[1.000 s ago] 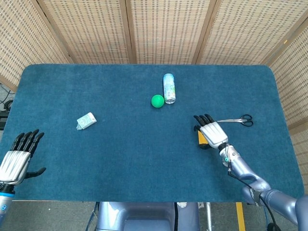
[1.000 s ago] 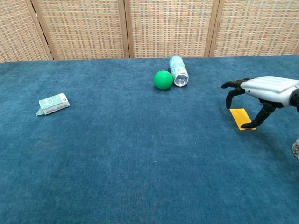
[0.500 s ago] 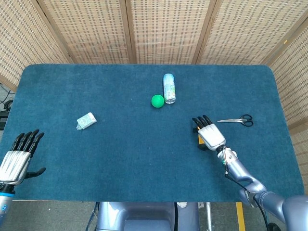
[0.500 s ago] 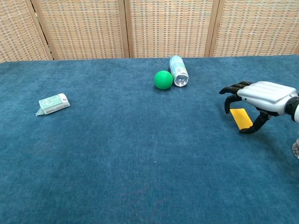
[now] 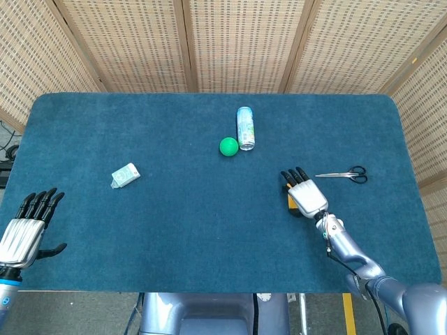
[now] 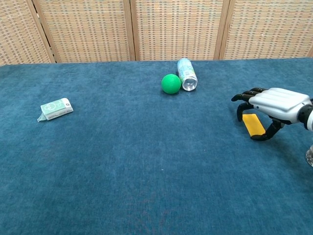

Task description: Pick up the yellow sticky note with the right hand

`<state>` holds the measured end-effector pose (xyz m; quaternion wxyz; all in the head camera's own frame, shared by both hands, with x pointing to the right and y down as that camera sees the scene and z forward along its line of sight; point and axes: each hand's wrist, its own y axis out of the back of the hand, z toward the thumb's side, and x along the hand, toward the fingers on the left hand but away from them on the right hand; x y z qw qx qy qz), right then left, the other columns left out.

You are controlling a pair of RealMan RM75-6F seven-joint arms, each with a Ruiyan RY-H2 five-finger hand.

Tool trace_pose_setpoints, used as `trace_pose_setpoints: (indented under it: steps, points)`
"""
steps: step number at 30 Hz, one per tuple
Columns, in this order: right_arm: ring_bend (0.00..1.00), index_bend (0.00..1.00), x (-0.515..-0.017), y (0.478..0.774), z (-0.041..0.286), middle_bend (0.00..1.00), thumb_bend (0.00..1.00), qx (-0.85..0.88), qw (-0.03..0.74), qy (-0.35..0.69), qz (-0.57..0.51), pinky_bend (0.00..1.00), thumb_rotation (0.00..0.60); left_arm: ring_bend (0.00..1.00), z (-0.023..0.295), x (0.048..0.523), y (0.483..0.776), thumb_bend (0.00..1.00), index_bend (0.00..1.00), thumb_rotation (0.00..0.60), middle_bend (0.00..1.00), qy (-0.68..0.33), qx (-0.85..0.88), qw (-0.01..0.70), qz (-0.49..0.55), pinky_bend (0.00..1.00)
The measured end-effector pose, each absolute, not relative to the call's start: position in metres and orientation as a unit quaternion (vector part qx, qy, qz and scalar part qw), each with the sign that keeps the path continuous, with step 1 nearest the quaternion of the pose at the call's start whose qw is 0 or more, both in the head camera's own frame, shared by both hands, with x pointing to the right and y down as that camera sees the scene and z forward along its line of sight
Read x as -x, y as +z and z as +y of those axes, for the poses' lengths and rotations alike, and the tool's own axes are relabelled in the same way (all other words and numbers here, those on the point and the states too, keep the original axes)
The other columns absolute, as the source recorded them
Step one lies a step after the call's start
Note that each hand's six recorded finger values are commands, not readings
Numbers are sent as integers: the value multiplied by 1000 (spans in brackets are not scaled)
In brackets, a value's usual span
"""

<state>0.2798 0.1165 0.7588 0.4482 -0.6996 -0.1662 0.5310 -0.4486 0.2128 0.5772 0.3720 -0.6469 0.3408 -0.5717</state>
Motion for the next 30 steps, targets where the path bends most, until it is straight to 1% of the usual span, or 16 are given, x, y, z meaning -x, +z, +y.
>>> trace_pose_setpoints:
  steps: [7,10,12,20,23,30]
  points:
    - [0,366,-284,763,109,90,262,688,448,547,-163,0,600,0,213,449,577,22,0,600,0,-572,647,372,341,0]
    - [0,366,-288,761,101,94,290,679,453,551,-175,0,600,0,213,449,577,22,0,600,0,-572,647,372,342,0]
    - [0,366,-290,757,95,94,311,672,456,550,-192,0,600,0,213,449,577,21,0,600,0,-571,646,372,342,0]
    - [0,366,-307,730,69,93,311,643,472,543,-265,0,600,0,213,449,577,22,0,600,0,-571,646,373,342,0]
    - [0,366,-312,728,70,85,311,645,465,542,-270,0,600,0,213,448,577,22,0,600,0,-571,646,373,341,0]
    - [0,366,-310,733,90,77,311,675,434,541,-251,0,600,0,213,448,577,22,0,600,0,-571,646,374,341,0]
